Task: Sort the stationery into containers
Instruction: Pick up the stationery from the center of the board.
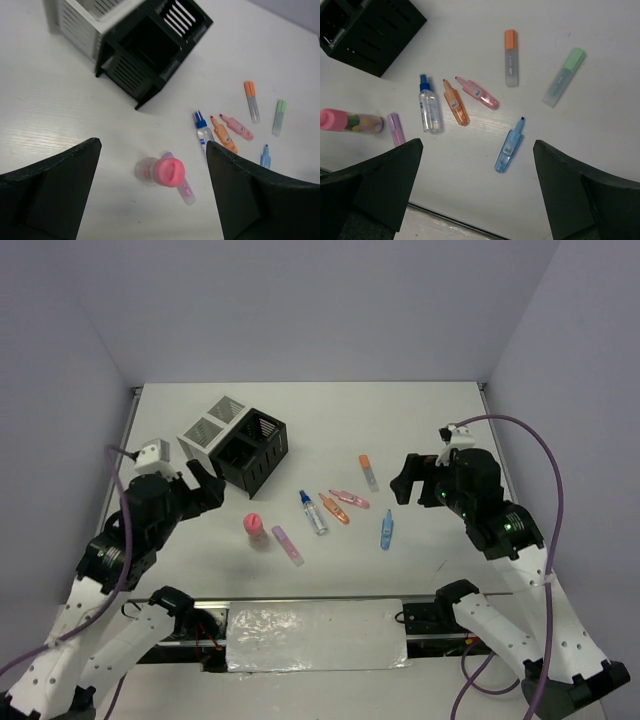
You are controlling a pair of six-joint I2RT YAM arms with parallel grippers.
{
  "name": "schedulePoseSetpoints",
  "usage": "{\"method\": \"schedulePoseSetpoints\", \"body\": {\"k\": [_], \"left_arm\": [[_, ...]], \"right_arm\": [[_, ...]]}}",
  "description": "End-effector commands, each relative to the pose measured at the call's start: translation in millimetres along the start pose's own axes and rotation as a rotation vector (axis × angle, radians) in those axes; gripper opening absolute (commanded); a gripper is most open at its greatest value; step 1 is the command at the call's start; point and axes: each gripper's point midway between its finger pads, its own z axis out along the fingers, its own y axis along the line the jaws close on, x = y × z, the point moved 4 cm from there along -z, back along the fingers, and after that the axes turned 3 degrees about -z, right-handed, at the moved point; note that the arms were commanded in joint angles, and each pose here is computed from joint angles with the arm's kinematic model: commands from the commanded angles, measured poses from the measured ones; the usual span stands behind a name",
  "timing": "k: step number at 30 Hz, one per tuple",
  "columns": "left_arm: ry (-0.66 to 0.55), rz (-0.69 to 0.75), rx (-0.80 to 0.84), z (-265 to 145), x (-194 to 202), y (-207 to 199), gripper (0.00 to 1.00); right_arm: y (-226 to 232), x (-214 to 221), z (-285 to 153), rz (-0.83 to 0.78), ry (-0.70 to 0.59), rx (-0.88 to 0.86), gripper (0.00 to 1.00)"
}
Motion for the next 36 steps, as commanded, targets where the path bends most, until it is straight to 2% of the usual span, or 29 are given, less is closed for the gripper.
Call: {"method": "schedulePoseSetpoints", "body": {"k": [1, 5, 9, 12, 15, 23, 25, 29, 36], "left_arm": [[0.146, -0.042, 0.108, 21.9, 33.7, -26.2, 0.99], [0.189, -0.023, 0.110, 27.5, 67.0, -37.7, 0.99], [0.296, 0.125, 0.126, 29.6, 108.2, -59.0, 0.99], [0.335, 0.209, 0.036, 35.8, 133.8, -48.6, 0.99], [0.357, 0.214, 0.006, 42.4, 150.6, -39.1, 0.99], [0.311, 0.231, -0.090, 52.4, 152.9, -26.0, 0.99], [0.299, 0.250, -0.096, 55.9, 153.2, -25.4, 0.95], [0.268, 0.263, -0.085, 63.7, 150.8, -31.9, 0.94], [0.237, 0.288, -0.110, 76.6, 149.4, -38.9, 0.88]], "right_arm": [[-0.2, 2.5, 8.5, -0.031, 0.031, 0.004, 1.00], [3.7, 11.9, 18.3, -0.040, 0.061, -0.029, 1.00], [4.1, 18.8, 22.5, -0.056, 0.088, -0.030, 1.00], [3.4, 19.9, 21.4, -0.073, 0.094, -0.010, 1.00], [7.7, 23.1, 21.6, -0.089, 0.105, -0.028, 1.00], [11.0, 23.6, 25.0, -0.106, 0.115, -0.040, 1.00], [11.7, 23.6, 24.9, -0.109, 0.113, -0.043, 1.00], [12.3, 27.0, 24.9, -0.112, 0.116, -0.049, 1.00], [14.7, 27.9, 26.3, -0.118, 0.121, -0.063, 1.00]]}}
